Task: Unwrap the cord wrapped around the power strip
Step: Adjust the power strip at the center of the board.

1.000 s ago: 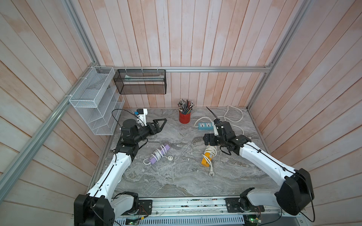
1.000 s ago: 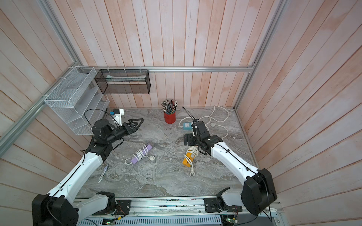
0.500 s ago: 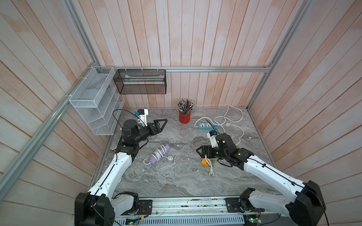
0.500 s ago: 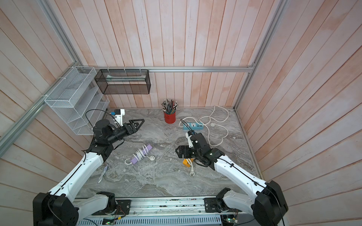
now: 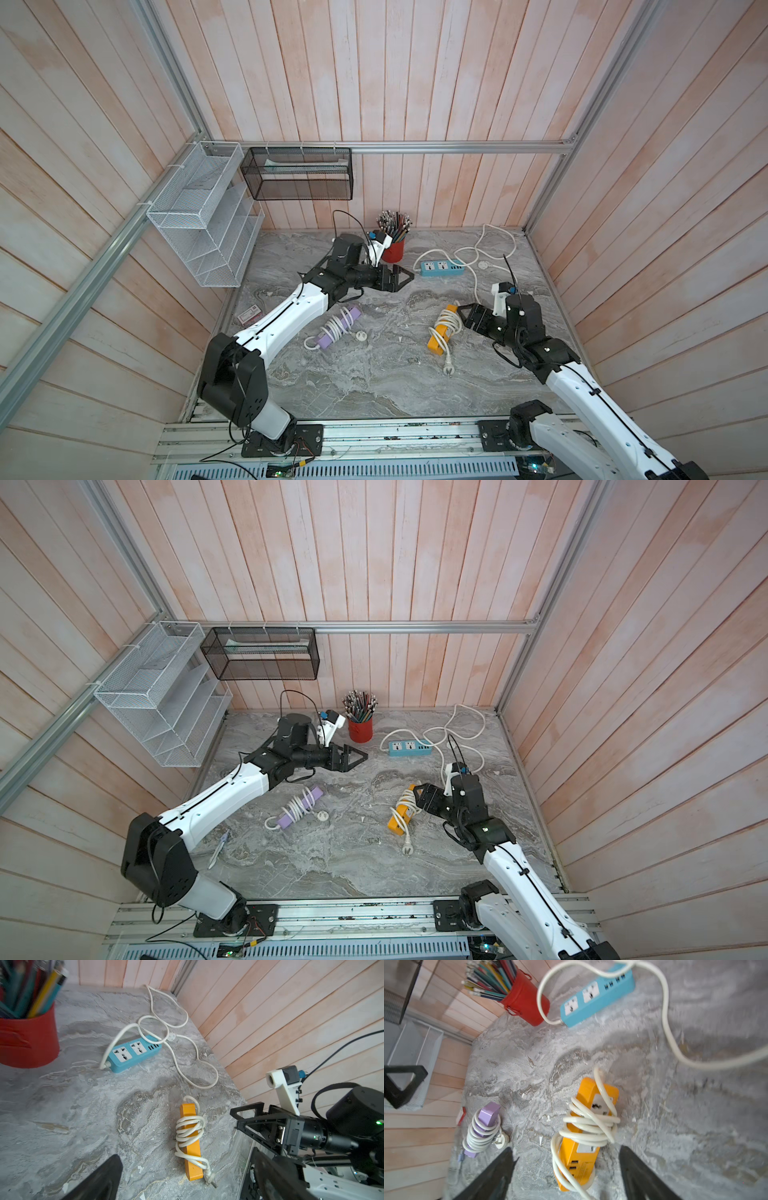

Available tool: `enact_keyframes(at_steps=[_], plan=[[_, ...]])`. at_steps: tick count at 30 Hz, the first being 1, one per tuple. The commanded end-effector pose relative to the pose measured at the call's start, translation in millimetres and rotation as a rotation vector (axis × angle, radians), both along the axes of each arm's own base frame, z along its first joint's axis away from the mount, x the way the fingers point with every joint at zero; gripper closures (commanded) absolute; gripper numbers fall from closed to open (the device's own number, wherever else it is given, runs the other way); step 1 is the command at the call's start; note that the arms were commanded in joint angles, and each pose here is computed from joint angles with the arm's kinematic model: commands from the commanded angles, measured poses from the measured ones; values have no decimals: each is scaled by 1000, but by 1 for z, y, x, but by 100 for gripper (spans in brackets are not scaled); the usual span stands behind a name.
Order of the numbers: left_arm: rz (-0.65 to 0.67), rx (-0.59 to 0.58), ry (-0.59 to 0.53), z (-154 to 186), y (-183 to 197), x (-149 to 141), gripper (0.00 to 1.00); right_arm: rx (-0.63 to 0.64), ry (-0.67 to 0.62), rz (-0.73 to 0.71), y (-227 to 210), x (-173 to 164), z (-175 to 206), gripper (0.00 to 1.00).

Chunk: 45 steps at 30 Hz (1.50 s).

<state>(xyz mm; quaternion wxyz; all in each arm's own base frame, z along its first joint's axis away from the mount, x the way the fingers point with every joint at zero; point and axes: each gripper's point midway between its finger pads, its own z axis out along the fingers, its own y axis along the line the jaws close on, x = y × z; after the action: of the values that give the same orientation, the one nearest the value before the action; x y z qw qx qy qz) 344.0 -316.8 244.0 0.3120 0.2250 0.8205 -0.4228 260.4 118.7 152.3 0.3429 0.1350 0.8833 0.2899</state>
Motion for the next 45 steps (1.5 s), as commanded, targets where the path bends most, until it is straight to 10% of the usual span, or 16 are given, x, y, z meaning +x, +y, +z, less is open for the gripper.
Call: enact_keyframes(at_steps=[1,7,24,45], plan=[[-8,90,-15,-24,-3,0,2,80,54,-28,1,-8,-15,41],[-43,105,-16,-41,-22,-11,0,182,81,-36,-1,-3,-34,19],[33,90,-50,-34,-11,-9,0,192,95,-175,-35,43,-73,88],[108,58,-80,-19,21,-9,0,199,134,120,83,89,-97,95]])
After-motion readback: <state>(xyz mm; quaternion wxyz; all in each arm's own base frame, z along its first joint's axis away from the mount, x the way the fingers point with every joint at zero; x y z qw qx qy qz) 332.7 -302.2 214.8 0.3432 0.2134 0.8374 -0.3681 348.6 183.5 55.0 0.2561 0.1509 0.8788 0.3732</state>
